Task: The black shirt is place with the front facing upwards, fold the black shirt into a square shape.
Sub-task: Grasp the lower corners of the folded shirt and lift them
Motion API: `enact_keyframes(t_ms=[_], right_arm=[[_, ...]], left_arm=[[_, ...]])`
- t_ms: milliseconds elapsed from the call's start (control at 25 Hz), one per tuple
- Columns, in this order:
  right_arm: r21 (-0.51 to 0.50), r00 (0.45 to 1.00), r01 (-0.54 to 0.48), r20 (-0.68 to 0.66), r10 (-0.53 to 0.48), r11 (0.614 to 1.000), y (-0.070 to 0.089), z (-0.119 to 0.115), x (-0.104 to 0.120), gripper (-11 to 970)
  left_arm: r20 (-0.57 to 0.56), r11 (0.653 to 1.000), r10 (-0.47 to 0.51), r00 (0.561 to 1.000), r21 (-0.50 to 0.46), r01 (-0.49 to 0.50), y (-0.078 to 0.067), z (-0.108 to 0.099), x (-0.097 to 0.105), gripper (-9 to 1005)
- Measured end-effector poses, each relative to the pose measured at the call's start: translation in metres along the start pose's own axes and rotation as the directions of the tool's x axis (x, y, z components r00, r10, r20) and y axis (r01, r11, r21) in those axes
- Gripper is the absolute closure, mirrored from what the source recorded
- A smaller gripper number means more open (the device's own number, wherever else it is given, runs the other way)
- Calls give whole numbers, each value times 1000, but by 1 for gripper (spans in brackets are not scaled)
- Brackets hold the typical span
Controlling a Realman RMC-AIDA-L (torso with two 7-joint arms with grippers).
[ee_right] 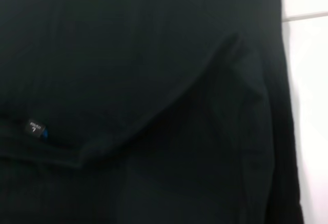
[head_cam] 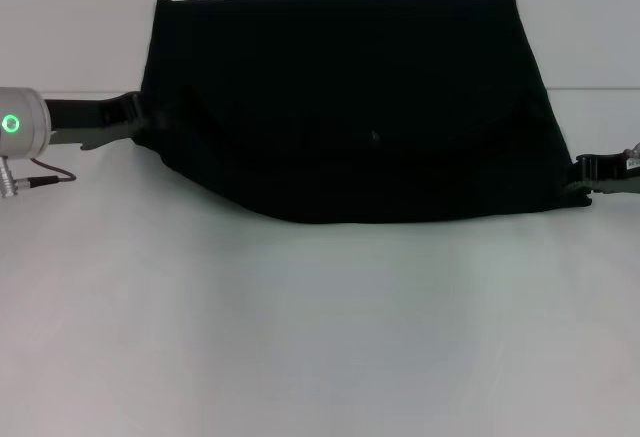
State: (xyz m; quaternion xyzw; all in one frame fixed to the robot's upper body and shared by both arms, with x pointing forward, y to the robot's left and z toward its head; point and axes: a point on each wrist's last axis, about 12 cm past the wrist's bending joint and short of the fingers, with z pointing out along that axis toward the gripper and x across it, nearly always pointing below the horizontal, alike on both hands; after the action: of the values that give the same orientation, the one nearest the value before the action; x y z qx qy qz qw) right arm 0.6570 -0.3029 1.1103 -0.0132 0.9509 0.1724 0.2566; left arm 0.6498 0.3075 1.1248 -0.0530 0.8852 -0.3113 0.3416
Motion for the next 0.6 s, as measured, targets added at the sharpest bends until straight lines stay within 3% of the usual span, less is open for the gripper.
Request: enact_keyframes(t_ms=[480,600], right_arm=[[0,1000,3,-2,-3,1000,-3,-3,0,901],[-27,999,1,-47,-2,1000,-4,-9,5,900]], left_arm=[[-28,1000,1,1000,23,-1,-4,1,3,994],[-82,998,8,997,55,-4,-6,-2,7,994]])
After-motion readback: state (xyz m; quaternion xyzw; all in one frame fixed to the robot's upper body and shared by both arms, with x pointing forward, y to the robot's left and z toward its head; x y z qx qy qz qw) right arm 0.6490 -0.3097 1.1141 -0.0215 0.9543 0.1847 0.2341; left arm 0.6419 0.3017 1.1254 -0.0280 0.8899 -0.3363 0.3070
